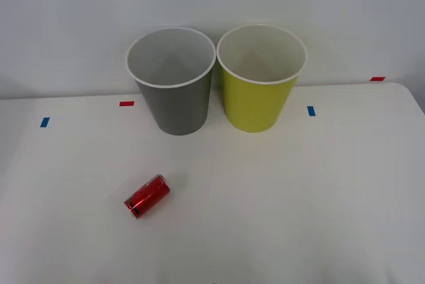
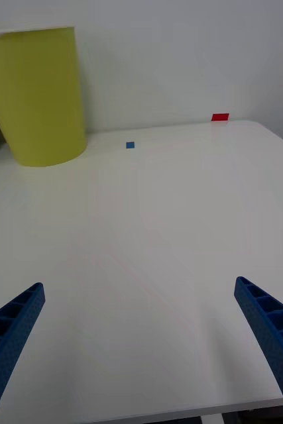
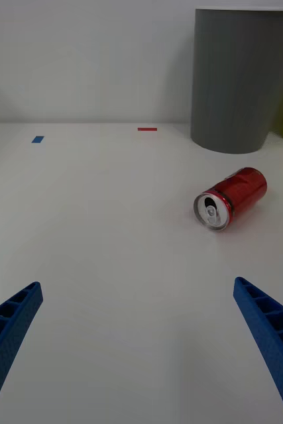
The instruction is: Put cans in the gray bin and PET bottles in the light green bin.
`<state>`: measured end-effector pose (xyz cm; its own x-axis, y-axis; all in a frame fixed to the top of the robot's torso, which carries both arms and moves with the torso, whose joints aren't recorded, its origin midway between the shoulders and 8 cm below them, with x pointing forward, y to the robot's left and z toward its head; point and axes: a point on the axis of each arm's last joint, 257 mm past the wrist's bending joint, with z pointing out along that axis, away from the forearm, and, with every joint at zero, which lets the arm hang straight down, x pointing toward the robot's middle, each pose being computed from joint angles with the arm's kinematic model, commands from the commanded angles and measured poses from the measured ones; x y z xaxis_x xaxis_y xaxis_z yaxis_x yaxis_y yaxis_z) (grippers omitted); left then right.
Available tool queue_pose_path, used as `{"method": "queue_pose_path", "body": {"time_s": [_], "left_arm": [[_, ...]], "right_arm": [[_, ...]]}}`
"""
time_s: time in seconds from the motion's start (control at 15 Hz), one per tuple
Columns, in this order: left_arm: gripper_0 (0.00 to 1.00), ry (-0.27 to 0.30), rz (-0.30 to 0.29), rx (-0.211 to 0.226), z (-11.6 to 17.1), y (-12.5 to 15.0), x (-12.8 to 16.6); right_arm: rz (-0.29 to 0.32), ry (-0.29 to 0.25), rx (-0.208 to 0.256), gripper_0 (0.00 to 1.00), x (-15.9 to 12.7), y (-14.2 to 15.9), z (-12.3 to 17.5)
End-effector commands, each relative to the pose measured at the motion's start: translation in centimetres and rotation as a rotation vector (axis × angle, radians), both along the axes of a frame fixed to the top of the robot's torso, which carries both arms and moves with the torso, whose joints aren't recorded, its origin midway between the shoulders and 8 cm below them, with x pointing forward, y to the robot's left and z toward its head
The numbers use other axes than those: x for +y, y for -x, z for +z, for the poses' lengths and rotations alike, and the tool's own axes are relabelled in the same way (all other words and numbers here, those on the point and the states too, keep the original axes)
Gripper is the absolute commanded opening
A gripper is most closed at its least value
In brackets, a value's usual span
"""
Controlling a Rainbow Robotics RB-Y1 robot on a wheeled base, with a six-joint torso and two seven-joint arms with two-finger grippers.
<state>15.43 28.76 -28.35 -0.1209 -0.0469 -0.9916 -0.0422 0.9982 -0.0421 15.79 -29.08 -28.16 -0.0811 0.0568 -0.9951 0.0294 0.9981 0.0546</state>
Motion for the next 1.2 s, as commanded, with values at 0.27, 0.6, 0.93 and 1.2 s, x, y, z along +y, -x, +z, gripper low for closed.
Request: {"method": "queue_pose_path", "body": {"time_s": [0.27, 0.6, 0.93, 1.2], "left_arm": [[1.0, 0.0, 0.0, 0.0, 0.0, 0.0, 0.0], [1.0, 0.0, 0.0, 0.0, 0.0, 0.0, 0.0], [1.0, 0.0, 0.0, 0.0, 0.0, 0.0, 0.0], [1.0, 0.0, 0.0, 0.0, 0.0, 0.0, 0.0]], "right_arm": [[0.0, 0.0, 0.0, 1.0, 0.0, 0.0, 0.0], [0.0, 0.0, 0.0, 1.0, 0.0, 0.0, 0.0], [0.0, 0.0, 0.0, 1.0, 0.0, 0.0, 0.0], [0.0, 0.0, 0.0, 1.0, 0.0, 0.0, 0.0]]}}
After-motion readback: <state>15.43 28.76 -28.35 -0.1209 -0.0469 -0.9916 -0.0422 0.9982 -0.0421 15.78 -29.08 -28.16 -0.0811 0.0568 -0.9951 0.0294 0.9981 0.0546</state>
